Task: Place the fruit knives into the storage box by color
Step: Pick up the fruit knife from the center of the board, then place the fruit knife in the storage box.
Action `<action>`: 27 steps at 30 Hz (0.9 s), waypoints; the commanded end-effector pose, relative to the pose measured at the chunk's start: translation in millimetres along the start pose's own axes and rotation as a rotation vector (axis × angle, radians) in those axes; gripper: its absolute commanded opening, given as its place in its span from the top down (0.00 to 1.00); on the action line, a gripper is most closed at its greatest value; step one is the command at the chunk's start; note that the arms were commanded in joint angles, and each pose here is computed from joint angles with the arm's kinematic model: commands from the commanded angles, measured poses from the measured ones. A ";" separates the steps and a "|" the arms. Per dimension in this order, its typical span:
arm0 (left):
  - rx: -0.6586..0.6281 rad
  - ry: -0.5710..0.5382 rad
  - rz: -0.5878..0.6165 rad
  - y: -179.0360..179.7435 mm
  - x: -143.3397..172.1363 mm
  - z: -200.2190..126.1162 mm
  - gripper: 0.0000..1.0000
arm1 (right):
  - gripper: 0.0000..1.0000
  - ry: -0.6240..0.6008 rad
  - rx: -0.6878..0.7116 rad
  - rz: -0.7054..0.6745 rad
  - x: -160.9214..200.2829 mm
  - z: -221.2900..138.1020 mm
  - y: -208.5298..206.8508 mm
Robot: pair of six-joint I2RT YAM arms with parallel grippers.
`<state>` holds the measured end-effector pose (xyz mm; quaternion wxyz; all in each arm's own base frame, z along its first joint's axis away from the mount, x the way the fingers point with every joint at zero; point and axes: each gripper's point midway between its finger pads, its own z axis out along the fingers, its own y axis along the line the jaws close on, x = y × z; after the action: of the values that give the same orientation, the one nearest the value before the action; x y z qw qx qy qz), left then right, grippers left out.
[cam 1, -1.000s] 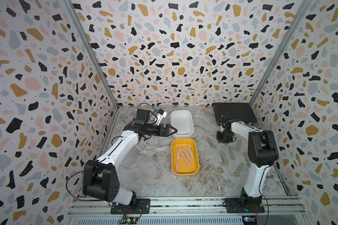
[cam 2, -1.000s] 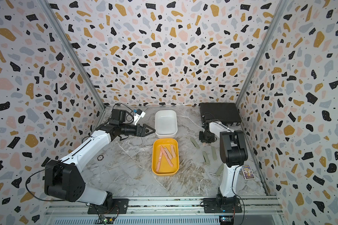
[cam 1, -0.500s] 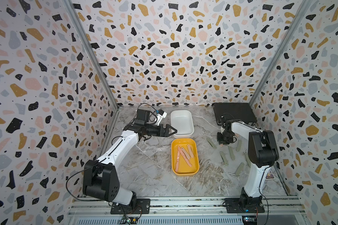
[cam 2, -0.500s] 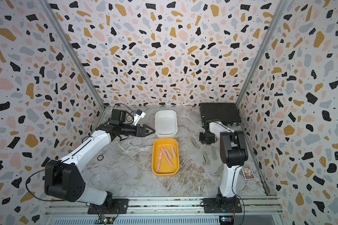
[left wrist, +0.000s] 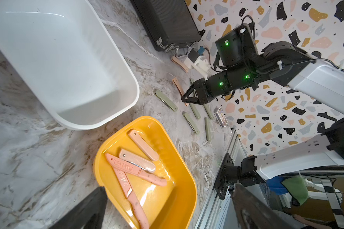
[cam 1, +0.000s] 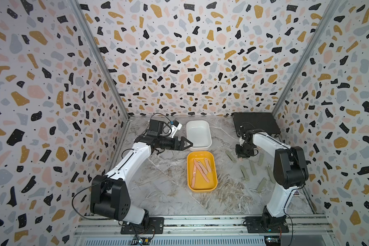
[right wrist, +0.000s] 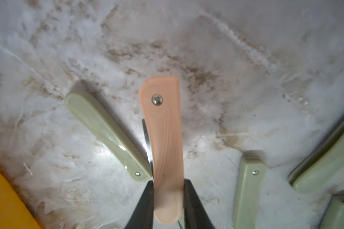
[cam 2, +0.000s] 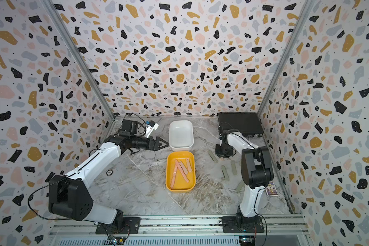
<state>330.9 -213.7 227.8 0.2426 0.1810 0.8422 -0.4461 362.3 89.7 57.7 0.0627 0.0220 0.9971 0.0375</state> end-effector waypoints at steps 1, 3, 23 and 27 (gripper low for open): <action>-0.007 -0.042 0.062 -10.0 -16.5 -11.7 0.01 | 0.78 -0.039 -0.024 -0.033 1.7 -30.5 15.4; -0.015 -0.043 0.062 -8.9 -17.0 -13.8 0.01 | 0.78 -0.056 -0.036 -0.051 2.6 -38.3 25.1; -0.076 -0.040 0.051 -1.2 2.8 -48.6 0.01 | 0.78 -0.123 -0.148 -0.335 44.4 -85.3 163.1; -0.084 -0.019 0.043 1.0 15.9 -51.7 0.01 | 0.78 -0.111 -0.164 -0.397 57.6 -82.4 192.4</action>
<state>316.1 -173.2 249.6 0.2740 0.1750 0.8509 -0.4126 308.6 266.6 144.3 0.1310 -0.1724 0.9705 0.1061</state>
